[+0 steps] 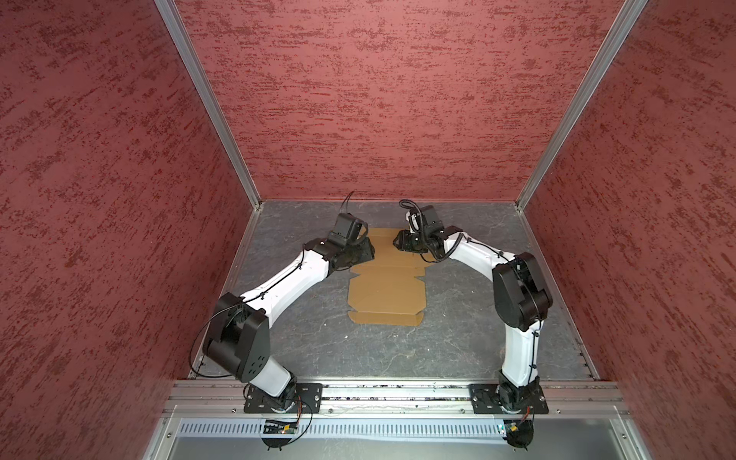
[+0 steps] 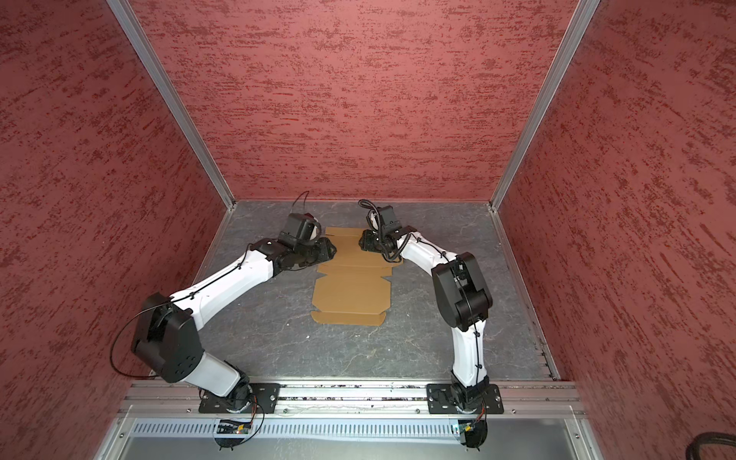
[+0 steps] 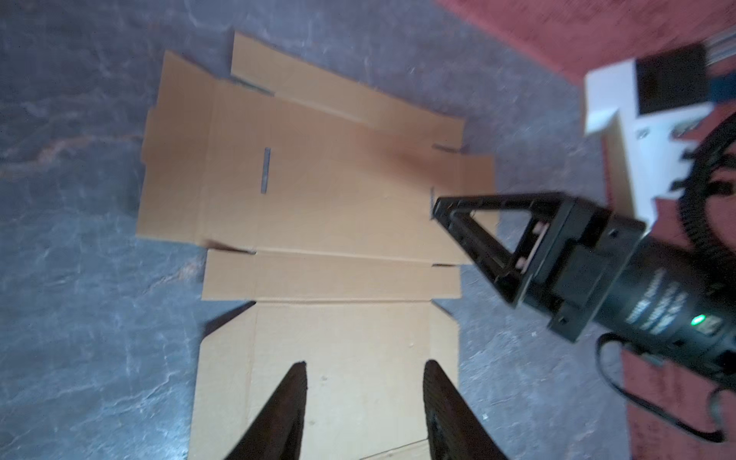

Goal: Fold the paper box

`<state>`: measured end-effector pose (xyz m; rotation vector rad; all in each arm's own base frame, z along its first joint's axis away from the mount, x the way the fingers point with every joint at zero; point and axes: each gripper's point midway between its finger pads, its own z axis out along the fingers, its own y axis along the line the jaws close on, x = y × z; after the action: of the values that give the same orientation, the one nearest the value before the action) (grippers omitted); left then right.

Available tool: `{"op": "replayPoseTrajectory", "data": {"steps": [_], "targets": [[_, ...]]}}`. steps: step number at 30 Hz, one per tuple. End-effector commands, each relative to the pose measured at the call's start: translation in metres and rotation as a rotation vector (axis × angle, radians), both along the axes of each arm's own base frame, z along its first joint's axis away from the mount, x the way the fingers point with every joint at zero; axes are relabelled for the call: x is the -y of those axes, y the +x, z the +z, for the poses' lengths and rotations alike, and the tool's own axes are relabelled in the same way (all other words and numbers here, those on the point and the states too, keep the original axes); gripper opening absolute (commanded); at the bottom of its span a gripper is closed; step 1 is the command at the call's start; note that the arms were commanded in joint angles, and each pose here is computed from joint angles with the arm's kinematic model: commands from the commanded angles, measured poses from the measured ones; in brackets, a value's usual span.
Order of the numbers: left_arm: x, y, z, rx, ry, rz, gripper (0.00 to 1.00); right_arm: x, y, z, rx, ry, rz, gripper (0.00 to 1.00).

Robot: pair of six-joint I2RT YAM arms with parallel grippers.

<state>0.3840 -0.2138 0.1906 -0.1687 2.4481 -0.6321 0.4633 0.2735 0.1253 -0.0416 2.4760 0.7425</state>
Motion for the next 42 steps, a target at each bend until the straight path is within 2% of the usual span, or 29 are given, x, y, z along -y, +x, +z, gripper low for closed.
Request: {"op": "replayPoseTrajectory", "data": {"steps": [1, 3, 7, 10, 18, 30, 33, 42], "targets": [[-0.011, 0.005, -0.013, -0.057, -0.003, -0.049, 0.48, 0.003, -0.005, 0.006, 0.025, -0.012, 0.014, 0.50], [-0.022, 0.015, -0.022, -0.073, -0.031, -0.025, 0.51, 0.007, -0.007, 0.004, 0.028, -0.026, 0.007, 0.50], [-0.042, 0.033, -0.041, -0.074, -0.091, 0.005, 0.67, 0.006, -0.012, -0.005, 0.017, -0.017, 0.017, 0.50], [-0.056, 0.044, -0.056, -0.106, -0.073, 0.023, 0.71, 0.004, -0.014, -0.012, 0.008, -0.006, 0.022, 0.48], [-0.071, 0.066, -0.093, -0.176, -0.002, 0.035, 0.66, -0.004, -0.024, -0.037, -0.039, 0.005, 0.039, 0.43], [-0.087, 0.091, -0.113, -0.183, 0.113, 0.051, 0.63, -0.013, -0.042, -0.061, -0.087, -0.009, 0.050, 0.40], [-0.090, 0.096, -0.119, -0.187, 0.143, 0.054, 0.59, -0.015, -0.045, -0.066, -0.099, -0.017, 0.055, 0.40], [-0.092, 0.106, -0.145, -0.228, 0.160, 0.049, 0.54, -0.018, -0.049, -0.070, -0.110, -0.024, 0.063, 0.39]]}}
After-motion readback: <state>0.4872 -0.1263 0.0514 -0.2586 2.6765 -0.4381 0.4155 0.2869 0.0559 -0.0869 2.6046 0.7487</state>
